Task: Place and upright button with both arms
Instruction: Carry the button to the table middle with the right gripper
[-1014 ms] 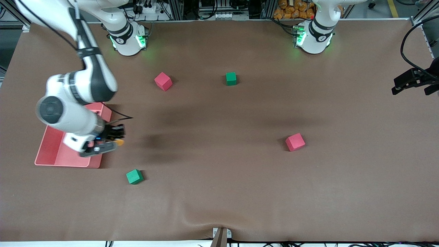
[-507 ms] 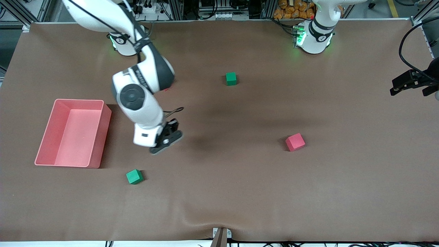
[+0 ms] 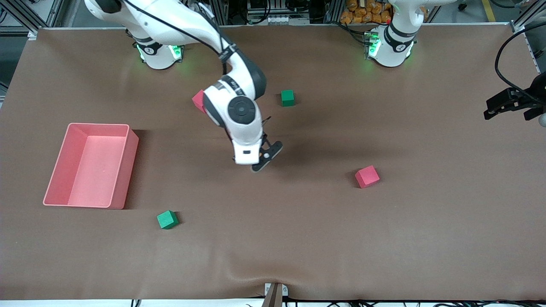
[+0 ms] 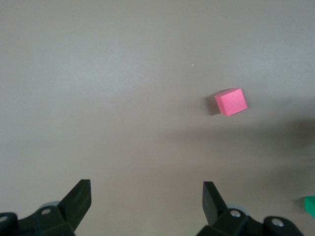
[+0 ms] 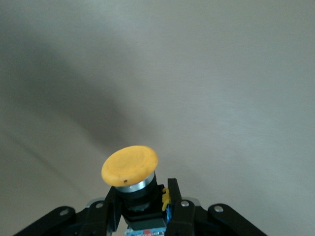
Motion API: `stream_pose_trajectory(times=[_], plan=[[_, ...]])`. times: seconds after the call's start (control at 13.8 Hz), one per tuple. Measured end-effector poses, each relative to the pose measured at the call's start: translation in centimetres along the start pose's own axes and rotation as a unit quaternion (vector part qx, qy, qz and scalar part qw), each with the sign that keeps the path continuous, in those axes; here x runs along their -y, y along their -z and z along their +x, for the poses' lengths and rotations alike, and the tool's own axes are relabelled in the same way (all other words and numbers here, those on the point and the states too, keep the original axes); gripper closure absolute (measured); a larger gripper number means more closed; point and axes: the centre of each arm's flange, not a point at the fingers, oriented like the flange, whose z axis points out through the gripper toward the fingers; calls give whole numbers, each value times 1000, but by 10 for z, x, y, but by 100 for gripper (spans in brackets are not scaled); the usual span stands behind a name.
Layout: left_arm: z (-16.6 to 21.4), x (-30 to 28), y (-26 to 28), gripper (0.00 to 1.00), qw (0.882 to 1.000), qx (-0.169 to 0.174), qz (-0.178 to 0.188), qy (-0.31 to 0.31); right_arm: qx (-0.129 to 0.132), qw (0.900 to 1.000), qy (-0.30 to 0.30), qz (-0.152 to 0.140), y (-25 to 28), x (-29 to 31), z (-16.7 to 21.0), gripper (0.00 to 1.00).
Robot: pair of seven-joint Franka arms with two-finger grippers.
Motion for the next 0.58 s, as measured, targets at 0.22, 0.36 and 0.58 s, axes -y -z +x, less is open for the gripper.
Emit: stream_pose_trajectory(times=[0.22, 0.36, 0.58], plan=[[1, -1, -2, 0, 1000, 2, 0, -1, -15, 998, -47, 26, -20, 12, 8, 59], [2, -1, -4, 0, 1000, 3, 0, -1, -13, 993, -99, 68, -27, 12, 13, 59], [3, -2, -5, 0, 1000, 5, 0, -2, -6, 980, -180, 89, -38, 5, 18, 59]])
